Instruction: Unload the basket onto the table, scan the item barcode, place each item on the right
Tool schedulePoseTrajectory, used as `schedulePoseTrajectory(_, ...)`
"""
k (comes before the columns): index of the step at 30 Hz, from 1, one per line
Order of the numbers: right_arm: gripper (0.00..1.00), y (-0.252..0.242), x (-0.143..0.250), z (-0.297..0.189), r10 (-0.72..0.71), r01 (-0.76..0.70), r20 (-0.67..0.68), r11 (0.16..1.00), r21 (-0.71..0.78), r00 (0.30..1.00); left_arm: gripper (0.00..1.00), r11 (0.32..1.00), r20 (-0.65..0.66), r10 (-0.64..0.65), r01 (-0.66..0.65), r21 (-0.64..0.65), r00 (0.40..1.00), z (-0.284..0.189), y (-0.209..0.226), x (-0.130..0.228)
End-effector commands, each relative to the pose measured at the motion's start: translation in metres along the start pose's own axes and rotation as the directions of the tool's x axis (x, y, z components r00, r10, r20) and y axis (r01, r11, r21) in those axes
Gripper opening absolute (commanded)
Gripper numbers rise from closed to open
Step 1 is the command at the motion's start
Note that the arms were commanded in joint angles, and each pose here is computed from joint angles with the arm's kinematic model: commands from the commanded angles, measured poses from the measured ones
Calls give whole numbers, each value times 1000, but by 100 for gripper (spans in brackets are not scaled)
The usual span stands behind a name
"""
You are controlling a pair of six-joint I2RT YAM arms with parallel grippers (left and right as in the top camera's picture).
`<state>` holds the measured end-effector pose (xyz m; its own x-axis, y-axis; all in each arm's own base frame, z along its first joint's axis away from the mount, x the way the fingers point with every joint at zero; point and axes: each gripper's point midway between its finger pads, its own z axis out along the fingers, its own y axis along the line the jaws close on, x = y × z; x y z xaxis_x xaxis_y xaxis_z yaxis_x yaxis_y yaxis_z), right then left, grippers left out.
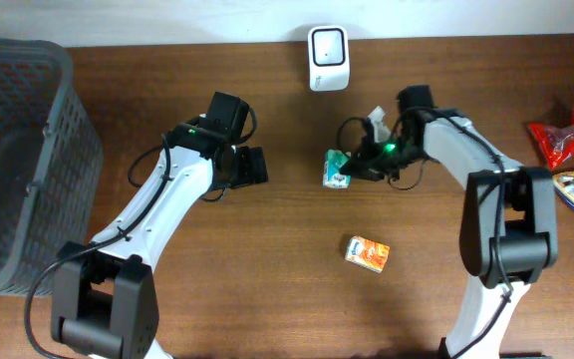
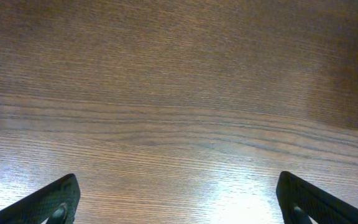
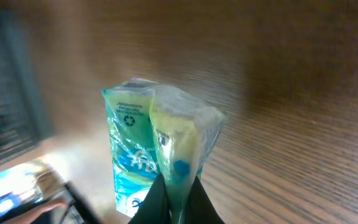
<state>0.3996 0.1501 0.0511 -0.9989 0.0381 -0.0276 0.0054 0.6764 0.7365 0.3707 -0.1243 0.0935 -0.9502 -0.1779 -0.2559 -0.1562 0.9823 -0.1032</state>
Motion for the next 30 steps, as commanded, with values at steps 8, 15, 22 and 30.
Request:
schedulePoseTrajectory(8,4,81,-13,-83,-268,385,278,700,-601,922,99,1000,22,2,-2,-2,1000,-6,2,-5)
schedulePoseTrajectory(15,4,81,-16,-83,-428,595,415,616,-516,803,99,1000,22,2,-2,-2,1000,-6,2,-5)
schedulePoseTrajectory(22,4,82,-19,-83,-449,623,434,601,-501,781,99,1000,23,2,-2,-2,1000,-6,2,-5)
schedulePoseTrajectory(30,4,82,-18,-83,-433,602,420,612,-513,798,99,1000,22,2,-2,-2,1000,-6,2,-5)
